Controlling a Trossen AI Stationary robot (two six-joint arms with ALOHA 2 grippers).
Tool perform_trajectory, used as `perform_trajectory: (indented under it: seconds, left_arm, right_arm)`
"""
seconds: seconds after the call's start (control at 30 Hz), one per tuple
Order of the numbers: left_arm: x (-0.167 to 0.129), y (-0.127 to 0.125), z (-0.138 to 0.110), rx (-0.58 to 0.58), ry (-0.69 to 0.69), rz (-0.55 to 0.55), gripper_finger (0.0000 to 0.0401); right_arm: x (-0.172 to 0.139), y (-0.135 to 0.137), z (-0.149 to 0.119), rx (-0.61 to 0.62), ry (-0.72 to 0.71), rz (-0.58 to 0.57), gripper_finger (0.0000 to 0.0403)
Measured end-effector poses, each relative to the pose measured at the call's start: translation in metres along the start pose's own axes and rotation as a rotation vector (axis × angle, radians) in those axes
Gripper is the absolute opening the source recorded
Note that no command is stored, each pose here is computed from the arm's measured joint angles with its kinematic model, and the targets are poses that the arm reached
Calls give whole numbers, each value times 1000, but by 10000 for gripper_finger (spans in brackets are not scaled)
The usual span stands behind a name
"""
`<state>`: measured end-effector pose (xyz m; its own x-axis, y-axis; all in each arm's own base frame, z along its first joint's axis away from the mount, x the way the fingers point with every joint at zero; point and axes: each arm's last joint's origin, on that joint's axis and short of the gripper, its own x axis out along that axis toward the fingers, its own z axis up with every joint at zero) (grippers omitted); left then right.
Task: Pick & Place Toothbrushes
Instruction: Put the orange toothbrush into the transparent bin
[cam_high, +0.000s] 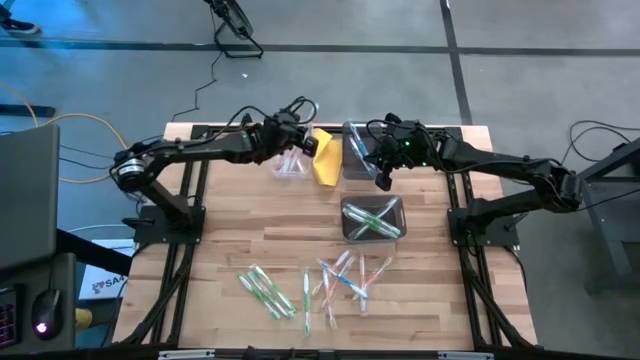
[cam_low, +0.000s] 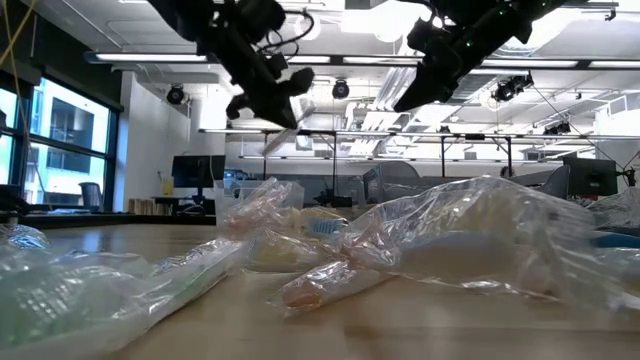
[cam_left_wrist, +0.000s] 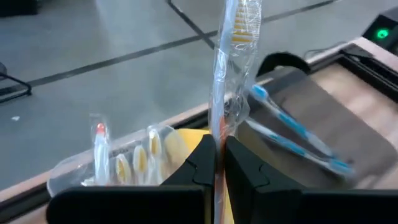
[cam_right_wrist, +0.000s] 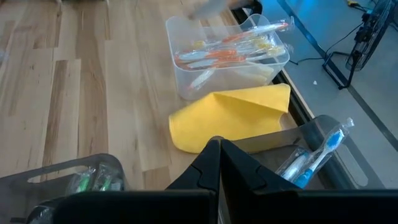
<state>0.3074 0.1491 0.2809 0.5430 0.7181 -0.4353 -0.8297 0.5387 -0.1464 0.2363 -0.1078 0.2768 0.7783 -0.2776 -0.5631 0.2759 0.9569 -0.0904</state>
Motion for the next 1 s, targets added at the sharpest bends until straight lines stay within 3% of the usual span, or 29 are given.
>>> perform_trajectory:
  seconds: [0.43, 1.0]
  left_arm:
    - [58, 6, -33, -91, 55, 84, 10]
    - [79, 9, -63, -108, 161, 155, 10]
  right_arm:
    - [0, 0, 0, -2, 0, -2, 5]
    - [0, -1, 0, -1, 1, -4, 5]
